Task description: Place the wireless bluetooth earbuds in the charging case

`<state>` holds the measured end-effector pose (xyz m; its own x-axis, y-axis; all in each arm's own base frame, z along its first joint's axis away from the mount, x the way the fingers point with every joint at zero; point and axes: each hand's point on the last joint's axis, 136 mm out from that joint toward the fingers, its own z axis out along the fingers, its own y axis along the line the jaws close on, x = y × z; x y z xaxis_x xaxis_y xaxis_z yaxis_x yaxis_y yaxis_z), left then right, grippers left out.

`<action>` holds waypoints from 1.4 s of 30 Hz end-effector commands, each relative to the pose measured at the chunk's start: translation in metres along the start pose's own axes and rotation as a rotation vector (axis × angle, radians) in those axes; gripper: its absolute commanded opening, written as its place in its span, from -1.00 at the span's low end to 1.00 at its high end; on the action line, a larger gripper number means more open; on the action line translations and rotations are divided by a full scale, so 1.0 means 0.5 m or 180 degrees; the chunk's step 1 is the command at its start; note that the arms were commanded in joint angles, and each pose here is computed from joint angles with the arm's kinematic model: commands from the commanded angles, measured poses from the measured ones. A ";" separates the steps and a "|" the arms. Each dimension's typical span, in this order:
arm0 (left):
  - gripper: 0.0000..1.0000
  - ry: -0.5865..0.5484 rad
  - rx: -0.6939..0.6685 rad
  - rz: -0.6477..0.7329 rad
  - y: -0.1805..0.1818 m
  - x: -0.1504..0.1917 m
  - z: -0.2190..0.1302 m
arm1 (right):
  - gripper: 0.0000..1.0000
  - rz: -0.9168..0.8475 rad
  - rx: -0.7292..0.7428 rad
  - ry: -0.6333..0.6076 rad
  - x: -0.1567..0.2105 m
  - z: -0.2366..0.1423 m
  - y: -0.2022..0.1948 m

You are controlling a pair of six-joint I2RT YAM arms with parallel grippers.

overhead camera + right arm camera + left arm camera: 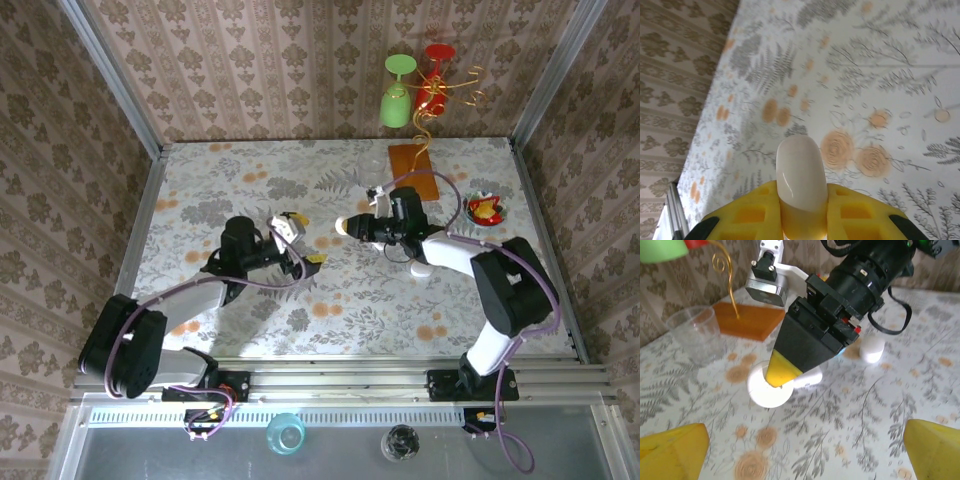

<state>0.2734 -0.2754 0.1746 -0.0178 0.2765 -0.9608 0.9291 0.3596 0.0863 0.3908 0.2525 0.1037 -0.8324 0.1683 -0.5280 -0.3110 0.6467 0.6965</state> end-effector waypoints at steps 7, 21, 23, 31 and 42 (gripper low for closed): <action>1.00 0.0451 -0.0130 0.0151 0.006 0.046 -0.002 | -0.58 0.0339 0.0020 0.0329 0.030 0.094 -0.035; 1.00 0.0461 -0.0121 0.0098 0.005 0.047 -0.003 | 0.04 0.0094 0.0252 0.0123 0.019 0.092 -0.043; 1.00 0.0476 -0.0160 0.0072 0.009 0.050 -0.004 | 0.20 0.0007 0.0297 0.0000 0.001 0.072 -0.037; 1.00 0.0365 -0.0890 -0.0207 0.094 0.042 -0.055 | 0.64 -0.0570 0.0665 -0.0750 -0.081 -0.072 -0.024; 1.00 0.0614 -0.2609 -0.0250 0.259 0.110 -0.221 | 0.98 -0.1388 0.2478 -0.1538 -0.142 -0.350 -0.153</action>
<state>0.3420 -0.1504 0.1623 -0.1825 0.3599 -0.9150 0.5225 0.8238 0.2198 0.3989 0.1090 0.1848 -0.4083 0.1401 -0.9020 -0.1757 0.9576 0.2283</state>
